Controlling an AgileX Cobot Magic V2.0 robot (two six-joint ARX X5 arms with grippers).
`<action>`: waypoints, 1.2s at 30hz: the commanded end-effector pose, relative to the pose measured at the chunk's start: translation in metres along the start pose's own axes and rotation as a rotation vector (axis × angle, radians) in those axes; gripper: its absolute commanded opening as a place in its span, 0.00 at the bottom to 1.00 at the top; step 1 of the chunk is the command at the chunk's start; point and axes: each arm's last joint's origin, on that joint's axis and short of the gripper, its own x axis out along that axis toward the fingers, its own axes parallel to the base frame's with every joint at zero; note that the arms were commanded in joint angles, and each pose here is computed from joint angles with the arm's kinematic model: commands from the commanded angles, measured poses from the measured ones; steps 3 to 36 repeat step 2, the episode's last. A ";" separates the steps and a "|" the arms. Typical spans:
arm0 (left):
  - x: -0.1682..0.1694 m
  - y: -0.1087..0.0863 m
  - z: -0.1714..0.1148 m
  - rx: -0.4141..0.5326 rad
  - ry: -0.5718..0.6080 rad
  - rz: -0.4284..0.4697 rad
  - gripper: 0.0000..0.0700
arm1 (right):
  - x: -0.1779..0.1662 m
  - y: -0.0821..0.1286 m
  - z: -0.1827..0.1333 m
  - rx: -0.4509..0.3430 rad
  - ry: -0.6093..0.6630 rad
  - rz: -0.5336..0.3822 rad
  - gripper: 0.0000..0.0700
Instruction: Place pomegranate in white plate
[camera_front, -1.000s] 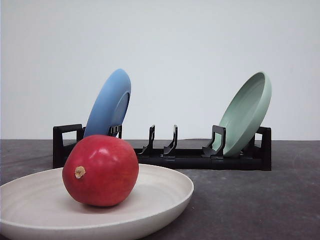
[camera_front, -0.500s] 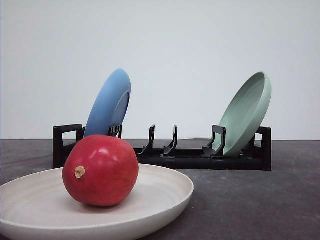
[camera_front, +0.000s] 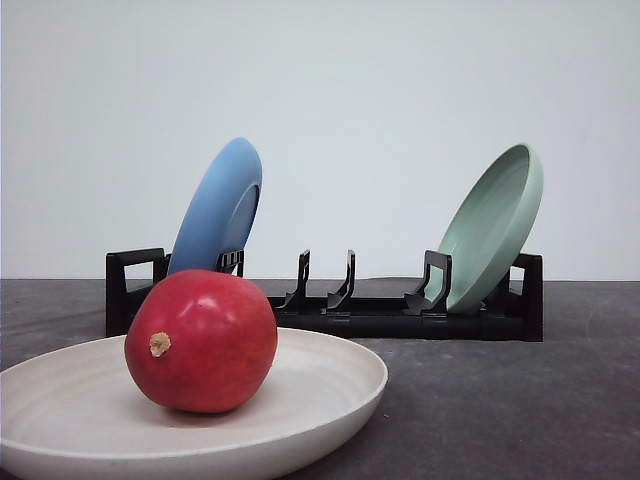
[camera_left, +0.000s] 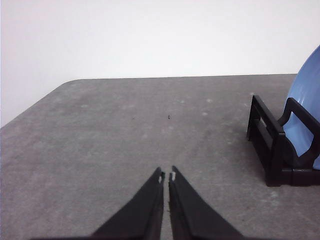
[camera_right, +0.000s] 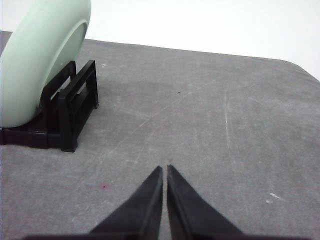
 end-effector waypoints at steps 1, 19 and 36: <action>0.001 0.000 -0.002 0.008 0.000 0.001 0.00 | 0.000 0.000 0.000 0.007 -0.010 0.000 0.01; 0.001 0.000 -0.002 0.008 0.000 0.001 0.00 | 0.000 0.000 0.000 0.008 -0.010 0.000 0.01; 0.001 0.000 -0.002 0.008 0.000 0.001 0.00 | 0.000 0.000 0.000 0.008 -0.010 0.000 0.01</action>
